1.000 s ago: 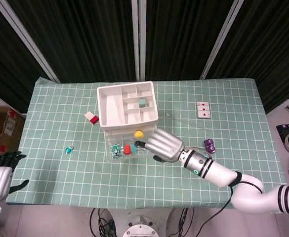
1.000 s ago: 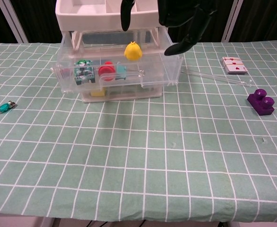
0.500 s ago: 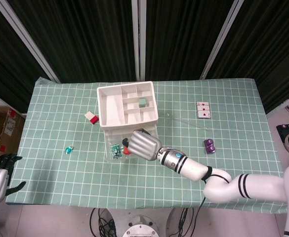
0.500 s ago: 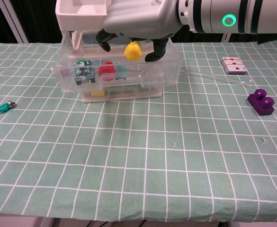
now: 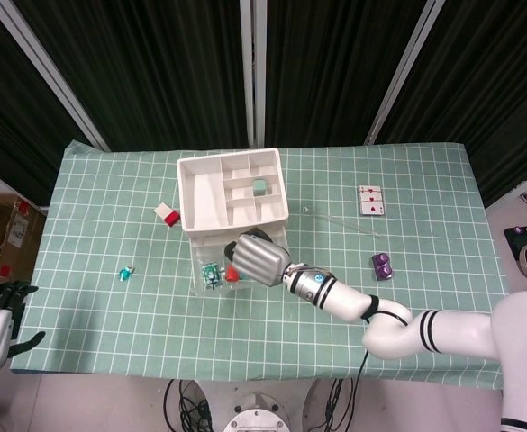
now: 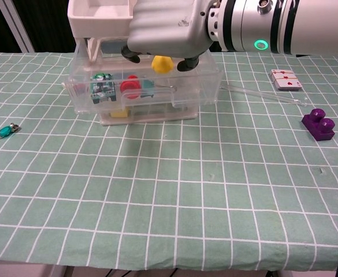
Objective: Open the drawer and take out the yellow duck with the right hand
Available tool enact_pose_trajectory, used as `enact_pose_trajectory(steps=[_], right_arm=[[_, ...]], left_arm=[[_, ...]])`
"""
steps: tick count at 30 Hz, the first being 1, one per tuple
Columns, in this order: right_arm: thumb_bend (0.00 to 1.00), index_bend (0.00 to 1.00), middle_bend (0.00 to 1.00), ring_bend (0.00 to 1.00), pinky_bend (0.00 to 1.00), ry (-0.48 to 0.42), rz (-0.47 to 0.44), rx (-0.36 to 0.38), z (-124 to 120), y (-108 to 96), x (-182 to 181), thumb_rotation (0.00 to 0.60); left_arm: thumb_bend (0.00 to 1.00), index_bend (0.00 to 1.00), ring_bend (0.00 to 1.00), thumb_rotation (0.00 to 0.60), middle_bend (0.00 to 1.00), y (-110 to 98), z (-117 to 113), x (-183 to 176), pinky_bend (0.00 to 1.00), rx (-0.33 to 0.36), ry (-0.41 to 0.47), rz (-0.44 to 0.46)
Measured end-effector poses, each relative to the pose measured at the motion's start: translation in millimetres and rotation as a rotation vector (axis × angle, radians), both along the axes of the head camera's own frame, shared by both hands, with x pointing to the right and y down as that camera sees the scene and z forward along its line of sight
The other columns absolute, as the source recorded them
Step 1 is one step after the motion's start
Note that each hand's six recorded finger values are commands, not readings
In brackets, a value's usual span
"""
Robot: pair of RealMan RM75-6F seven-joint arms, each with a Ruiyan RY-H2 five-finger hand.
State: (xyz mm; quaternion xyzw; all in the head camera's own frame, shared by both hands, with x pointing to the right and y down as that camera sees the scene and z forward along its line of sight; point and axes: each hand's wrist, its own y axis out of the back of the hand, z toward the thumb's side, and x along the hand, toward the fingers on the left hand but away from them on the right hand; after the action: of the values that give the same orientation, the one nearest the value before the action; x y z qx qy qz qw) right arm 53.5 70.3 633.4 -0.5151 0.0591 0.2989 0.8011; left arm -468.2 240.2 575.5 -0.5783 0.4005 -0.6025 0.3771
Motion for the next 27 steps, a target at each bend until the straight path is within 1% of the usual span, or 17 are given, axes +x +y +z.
enact_pose_trajectory(steps=[4,6,10,13,14,17,20,23,24,26,27], right_arm=[[0.16,0.40,0.93,1.00,1.00,-0.001,0.002,0.003,3.9,-1.9,-1.2,0.600],[0.18,0.44,0.94,1.00,1.00,-0.004,0.004,0.002,6.0,-3.1,-2.6,0.600],[0.27,0.64,0.94,1.00,1.00,-0.025,0.007,-0.001,6.2,-4.5,-5.9,0.600],[0.32,0.71,0.94,1.00,1.00,-0.058,0.016,-0.007,2.4,-4.7,-6.1,0.600],[0.32,0.72,0.94,1.00,1.00,-0.071,0.020,-0.010,0.5,-4.8,-5.6,0.600],[0.33,0.73,0.94,1.00,1.00,-0.131,0.040,-0.023,-9.8,-4.6,-2.7,0.600],[0.33,0.73,0.94,1.00,1.00,-0.214,0.066,-0.037,-26.1,-4.5,2.8,0.600],[0.33,0.73,0.94,1.00,1.00,-0.323,0.097,-0.067,-47.4,-1.0,10.6,0.600],[0.33,0.73,0.94,1.00,1.00,-0.369,0.110,-0.092,-55.3,1.8,14.1,0.600],[0.33,0.73,0.94,1.00,1.00,-0.431,0.130,-0.153,-64.2,8.9,19.8,0.600],[0.33,0.73,0.95,1.00,1.00,-0.467,0.140,-0.207,-68.1,15.3,23.5,0.600]], left_arm=[[0.00,0.26,0.17,0.600,0.21,-1.0,0.0,-0.2,0.22,0.001,-0.001,0.001],[0.00,0.26,0.17,0.600,0.21,-1.5,-0.2,-0.3,0.22,0.001,-0.001,0.001],[0.00,0.26,0.17,0.600,0.21,-2.1,-1.1,-0.1,0.22,0.004,-0.001,0.003],[0.00,0.26,0.17,0.600,0.21,-2.6,-2.3,0.2,0.22,0.007,-0.001,0.004],[0.00,0.26,0.17,0.600,0.21,-2.8,-2.6,0.3,0.22,0.007,-0.001,0.005],[0.00,0.26,0.17,0.600,0.21,-4.3,-3.7,0.9,0.22,0.011,-0.001,0.007],[0.00,0.26,0.17,0.600,0.21,-6.6,-5.3,2.7,0.22,0.017,-0.001,0.015],[0.00,0.26,0.17,0.600,0.21,-8.8,-7.2,5.3,0.22,0.021,0.000,0.026],[0.00,0.26,0.17,0.600,0.21,-9.3,-7.6,6.3,0.22,0.021,0.000,0.030],[0.00,0.26,0.17,0.600,0.21,-10.1,-7.5,8.3,0.22,0.019,0.000,0.036],[0.00,0.26,0.17,0.600,0.21,-10.8,-7.2,9.9,0.22,0.017,0.001,0.040]])
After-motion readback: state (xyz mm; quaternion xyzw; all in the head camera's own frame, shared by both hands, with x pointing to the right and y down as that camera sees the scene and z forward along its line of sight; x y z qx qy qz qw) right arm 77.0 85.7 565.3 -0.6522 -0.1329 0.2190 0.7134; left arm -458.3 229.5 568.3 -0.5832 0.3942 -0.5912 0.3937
